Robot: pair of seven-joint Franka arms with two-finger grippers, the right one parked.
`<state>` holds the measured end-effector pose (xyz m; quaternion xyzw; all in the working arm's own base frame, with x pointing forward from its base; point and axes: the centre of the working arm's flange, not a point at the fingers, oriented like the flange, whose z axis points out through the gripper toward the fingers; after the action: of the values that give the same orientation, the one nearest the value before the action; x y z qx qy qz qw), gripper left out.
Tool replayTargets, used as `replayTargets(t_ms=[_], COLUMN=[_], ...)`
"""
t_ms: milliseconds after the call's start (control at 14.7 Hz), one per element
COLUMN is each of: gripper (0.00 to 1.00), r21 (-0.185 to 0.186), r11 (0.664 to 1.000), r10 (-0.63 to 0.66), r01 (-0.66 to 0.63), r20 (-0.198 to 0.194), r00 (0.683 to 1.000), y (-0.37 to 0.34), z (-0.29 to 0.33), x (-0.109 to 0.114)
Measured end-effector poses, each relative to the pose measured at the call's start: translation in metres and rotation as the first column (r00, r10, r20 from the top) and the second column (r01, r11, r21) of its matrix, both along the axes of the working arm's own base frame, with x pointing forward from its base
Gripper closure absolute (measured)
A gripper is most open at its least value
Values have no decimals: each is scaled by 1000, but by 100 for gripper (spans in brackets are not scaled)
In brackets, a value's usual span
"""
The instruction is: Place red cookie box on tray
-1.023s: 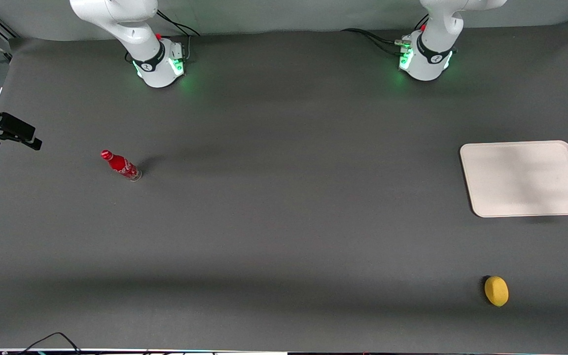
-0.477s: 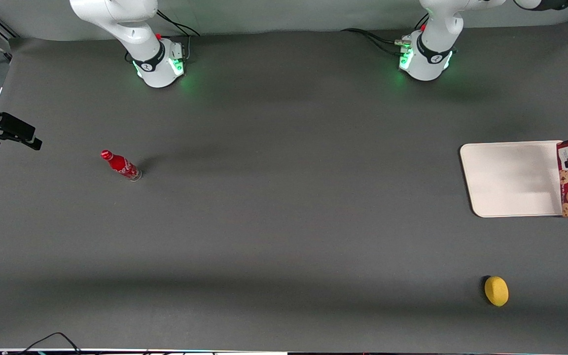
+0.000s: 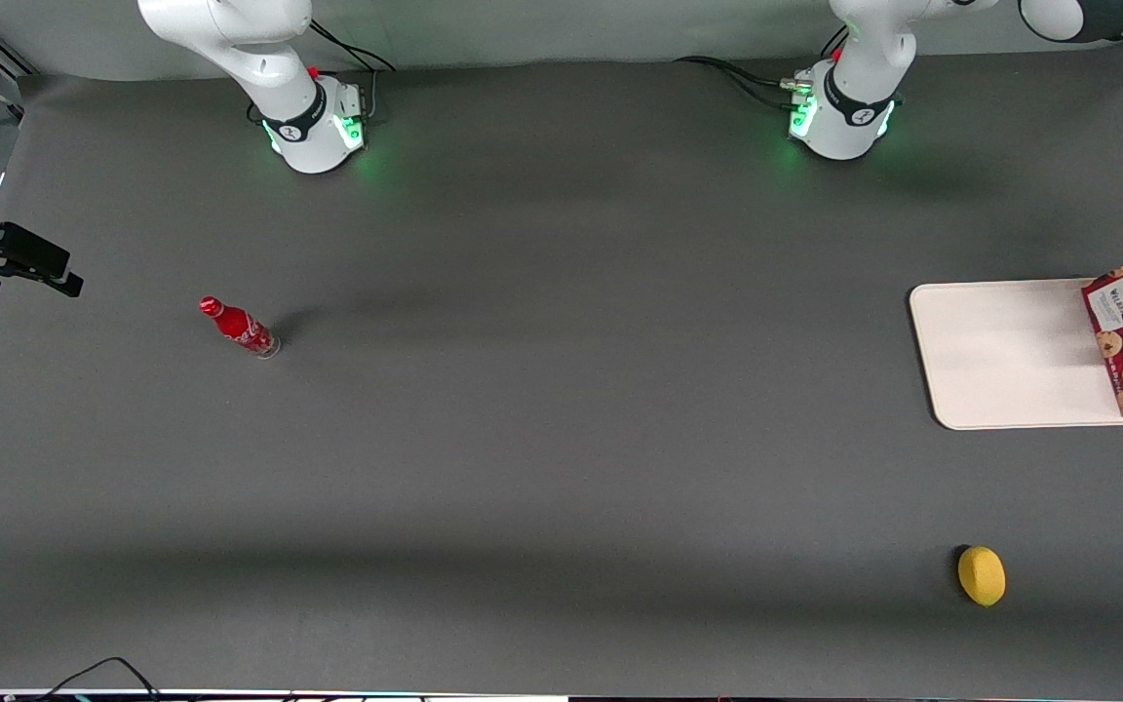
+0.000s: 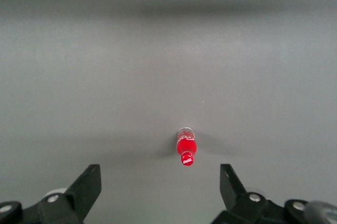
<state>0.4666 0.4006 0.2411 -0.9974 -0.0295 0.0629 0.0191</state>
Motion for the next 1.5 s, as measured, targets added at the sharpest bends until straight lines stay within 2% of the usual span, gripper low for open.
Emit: replayTargets(t_ms=[205,273,341,545,614,750,886,1023,1159,1364,1500], gripper=[15,5,0,0,0,0,0,0,0,0,0], r21=[4,-8,-37,-113,-137,-182,-208,-186,-135,-107,-105], r11=[1000,1000,999,988,983,973,972,980,988,992,992], r10=[-6,-15,-28,-97,-115,-139,-109,-80,-91,-86,-84], r01=[6,16,30,106,124,144,106,69,78,74,73], r20=[26,37,46,79,75,44,-4,-52,-91,-112,-99], r00=[1000,999,999,992,991,989,994,995,992,990,992], y=[0,-2,-8,-36,-50,-92,-145,-207,-283,-369,-384], z=[14,28,49,142,179,253,313,353,382,400,391], x=[9,17,29,67,76,88,95,99,96,72,51])
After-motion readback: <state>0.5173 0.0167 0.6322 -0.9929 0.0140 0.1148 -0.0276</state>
